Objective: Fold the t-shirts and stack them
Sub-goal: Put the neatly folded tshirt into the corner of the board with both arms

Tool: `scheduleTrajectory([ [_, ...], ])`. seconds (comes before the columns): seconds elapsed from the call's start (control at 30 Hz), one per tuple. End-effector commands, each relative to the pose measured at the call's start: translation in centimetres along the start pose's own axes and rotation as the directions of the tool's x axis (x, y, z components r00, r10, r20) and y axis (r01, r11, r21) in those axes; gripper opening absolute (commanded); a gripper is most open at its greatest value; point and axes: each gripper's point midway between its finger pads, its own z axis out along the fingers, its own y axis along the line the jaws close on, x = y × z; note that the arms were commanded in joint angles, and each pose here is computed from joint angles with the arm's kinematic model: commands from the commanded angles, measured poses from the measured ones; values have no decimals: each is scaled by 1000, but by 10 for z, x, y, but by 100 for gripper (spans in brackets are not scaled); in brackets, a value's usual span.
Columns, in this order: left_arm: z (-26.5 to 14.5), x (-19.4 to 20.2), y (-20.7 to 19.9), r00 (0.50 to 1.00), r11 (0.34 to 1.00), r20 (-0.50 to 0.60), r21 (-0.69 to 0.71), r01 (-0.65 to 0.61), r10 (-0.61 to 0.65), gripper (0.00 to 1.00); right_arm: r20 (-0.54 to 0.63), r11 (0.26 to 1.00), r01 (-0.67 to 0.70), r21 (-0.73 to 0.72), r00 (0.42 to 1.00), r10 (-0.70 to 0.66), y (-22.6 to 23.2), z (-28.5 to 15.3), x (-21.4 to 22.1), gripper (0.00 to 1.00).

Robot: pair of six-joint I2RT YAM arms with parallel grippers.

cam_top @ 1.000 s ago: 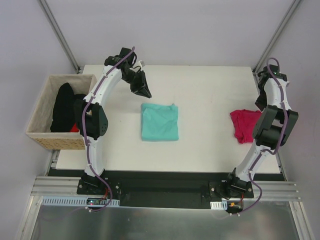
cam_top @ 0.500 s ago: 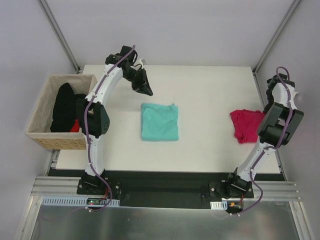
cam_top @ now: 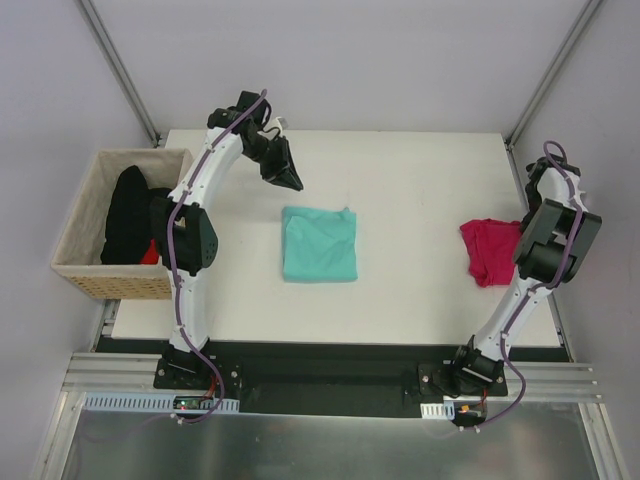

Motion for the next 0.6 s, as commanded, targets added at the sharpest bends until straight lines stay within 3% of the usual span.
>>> scheduleTrajectory([
  [0.0,-12,2,-1,1000,1000,13,-3,19,-19,10,8,1000,6,-16,1000,-6,11,-1,-6,41],
  [0.57,-13,6,10,1000,999,11,-33,28,-27,9,43,987,155,-35,987,-154,54,-18,7,41],
])
